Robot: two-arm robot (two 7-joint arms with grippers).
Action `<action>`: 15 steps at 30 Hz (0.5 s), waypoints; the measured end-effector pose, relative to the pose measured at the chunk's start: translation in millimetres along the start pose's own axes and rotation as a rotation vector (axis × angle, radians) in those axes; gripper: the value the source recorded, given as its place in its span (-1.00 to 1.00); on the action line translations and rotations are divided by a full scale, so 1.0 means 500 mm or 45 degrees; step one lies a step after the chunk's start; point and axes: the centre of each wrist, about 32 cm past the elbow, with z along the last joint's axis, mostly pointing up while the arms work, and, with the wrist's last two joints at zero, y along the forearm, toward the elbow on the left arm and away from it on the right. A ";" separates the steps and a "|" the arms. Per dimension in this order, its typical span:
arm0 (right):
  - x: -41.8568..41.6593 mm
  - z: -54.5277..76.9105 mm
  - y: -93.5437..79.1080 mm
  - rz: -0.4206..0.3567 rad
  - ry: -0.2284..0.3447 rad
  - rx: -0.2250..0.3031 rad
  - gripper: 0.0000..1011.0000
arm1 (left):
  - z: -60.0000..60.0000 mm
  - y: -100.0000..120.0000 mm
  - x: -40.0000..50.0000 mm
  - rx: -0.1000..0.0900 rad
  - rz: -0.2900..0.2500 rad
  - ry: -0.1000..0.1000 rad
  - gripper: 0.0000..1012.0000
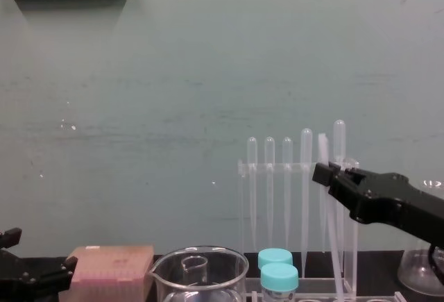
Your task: Pick up the stirring rod with one hand, then place it down.
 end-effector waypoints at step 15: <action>-0.002 -0.019 -0.006 -0.004 0.003 -0.065 -0.87 | 0.000 0.000 0.000 0.000 0.000 0.000 0.98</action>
